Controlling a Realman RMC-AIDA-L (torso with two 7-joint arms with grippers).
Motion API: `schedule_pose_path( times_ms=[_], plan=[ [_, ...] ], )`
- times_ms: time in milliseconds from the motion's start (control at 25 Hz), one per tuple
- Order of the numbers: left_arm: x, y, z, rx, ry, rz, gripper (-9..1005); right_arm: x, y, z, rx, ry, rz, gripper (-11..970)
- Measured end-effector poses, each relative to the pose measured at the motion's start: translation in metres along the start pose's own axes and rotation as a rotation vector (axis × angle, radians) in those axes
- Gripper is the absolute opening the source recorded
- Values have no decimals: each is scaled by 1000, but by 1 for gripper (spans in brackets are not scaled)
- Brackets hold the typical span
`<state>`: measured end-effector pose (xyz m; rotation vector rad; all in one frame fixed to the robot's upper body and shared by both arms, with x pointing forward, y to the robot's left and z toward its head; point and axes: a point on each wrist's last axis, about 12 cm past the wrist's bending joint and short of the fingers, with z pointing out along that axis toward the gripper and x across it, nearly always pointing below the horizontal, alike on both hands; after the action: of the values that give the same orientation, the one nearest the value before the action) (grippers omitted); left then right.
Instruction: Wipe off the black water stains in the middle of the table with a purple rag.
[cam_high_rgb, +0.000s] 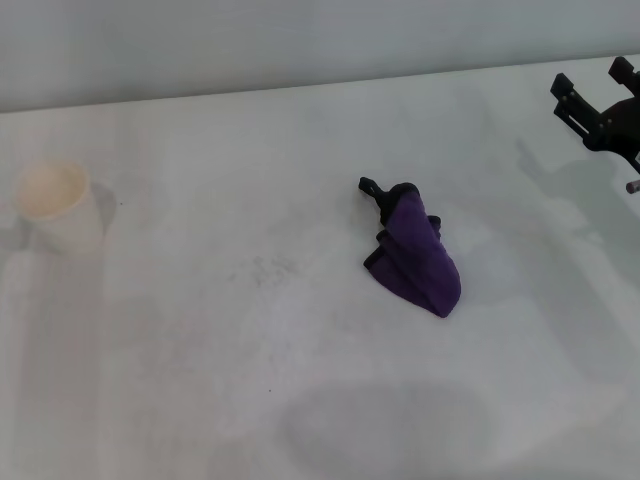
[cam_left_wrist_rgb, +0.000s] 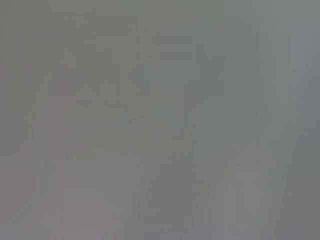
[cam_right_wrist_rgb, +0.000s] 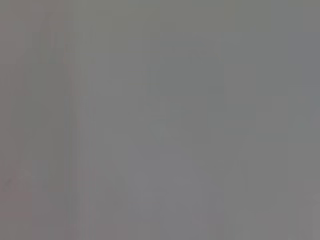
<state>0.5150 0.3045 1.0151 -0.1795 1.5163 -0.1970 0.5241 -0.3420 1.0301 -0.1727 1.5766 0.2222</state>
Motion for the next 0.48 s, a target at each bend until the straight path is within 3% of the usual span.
schedule_pose_path(
  times_ms=[280, 480],
  plan=[
    [4, -4, 17, -17, 70, -1, 888, -1, 0, 13, 12, 32, 3, 844],
    [2, -18, 38, 7, 100, 0, 887, -5, 2, 27, 22, 37, 19, 845]
  ],
)
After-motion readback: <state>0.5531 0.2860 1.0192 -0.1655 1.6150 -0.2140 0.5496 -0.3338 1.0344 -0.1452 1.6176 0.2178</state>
